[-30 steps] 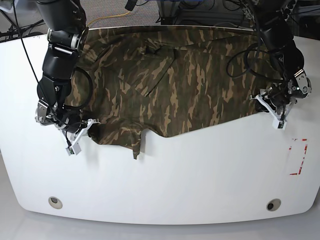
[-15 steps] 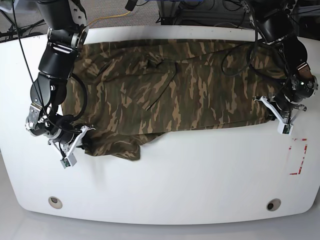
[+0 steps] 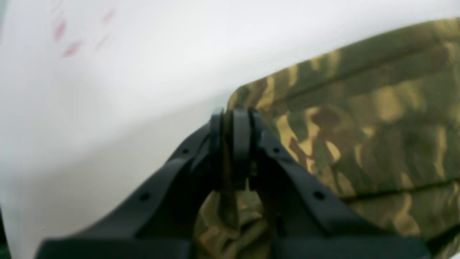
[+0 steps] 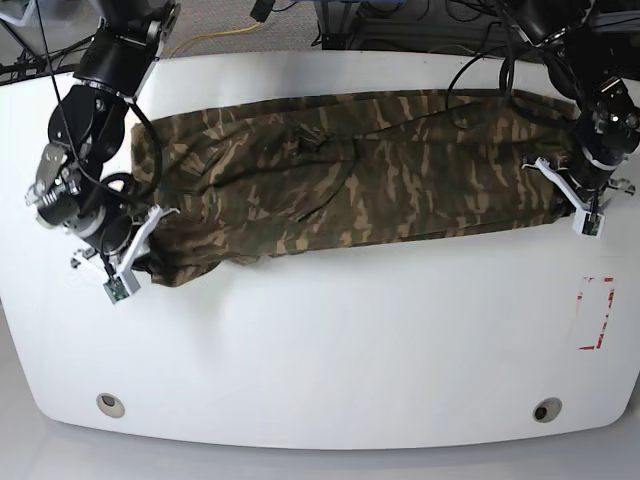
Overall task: Fold the T-shirt properly
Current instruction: 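Fold the grasped edge over onto the shirt with both grippers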
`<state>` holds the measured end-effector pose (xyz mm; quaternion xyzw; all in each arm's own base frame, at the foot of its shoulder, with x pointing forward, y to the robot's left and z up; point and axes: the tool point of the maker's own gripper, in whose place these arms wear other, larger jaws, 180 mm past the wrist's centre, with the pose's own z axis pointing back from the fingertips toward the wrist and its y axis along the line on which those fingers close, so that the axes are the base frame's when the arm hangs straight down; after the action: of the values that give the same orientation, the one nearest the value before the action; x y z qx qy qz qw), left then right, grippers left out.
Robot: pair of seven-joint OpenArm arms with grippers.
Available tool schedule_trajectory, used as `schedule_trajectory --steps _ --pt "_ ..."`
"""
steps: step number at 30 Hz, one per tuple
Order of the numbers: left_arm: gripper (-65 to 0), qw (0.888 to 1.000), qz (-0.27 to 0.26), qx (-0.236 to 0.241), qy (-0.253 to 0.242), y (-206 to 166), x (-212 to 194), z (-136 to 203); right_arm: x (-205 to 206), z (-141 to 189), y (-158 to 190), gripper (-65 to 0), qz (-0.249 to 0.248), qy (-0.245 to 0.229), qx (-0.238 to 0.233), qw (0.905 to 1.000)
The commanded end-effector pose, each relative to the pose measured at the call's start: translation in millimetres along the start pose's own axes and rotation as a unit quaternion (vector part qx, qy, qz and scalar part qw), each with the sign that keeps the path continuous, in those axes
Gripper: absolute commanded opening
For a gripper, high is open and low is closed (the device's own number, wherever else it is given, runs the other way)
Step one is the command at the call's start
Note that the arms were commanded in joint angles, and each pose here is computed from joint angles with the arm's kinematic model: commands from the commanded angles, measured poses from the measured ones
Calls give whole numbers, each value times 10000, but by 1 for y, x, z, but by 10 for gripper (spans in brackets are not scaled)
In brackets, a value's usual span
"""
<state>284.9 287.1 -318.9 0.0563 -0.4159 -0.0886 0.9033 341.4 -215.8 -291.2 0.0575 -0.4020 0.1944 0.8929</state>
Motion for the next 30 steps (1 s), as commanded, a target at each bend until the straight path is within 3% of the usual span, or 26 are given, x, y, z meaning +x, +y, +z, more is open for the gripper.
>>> schedule_trajectory --steps 1,9,16,19,22,24,26,28,30 --pt "-650 9996 41 265 -71 16 2 9 3 17 -11 -650 51 -92 -221 9997" --pt "-650 9990 100 366 245 23 -27 19 -56 33 19 -650 -229 304 90 9992" --pt "-650 9980 -205 306 518 24 -41 24 -89 25 28 -650 -640 607 262 9958" --pt "-597 9971 -377 273 603 23 -43 27 -100 19 27 -650 -819 717 323 9935" --pt "-449 9963 -536 298 598 21 -41 33 -107 17 25 -539 -883 820 317 9922" --pt "-306 9956 -651 324 585 19 -40 40 -111 17 23 -420 -843 919 243 9919" --pt "-219 9949 -748 339 586 17 -40 46 -112 17 23 -331 -850 932 234 9917" --pt "-174 9943 -833 341 575 15 -39 52 -110 19 24 -252 -799 909 213 9924" --pt "-174 9954 -778 222 512 10 -40 55 -101 23 25 -224 -721 766 193 9943"
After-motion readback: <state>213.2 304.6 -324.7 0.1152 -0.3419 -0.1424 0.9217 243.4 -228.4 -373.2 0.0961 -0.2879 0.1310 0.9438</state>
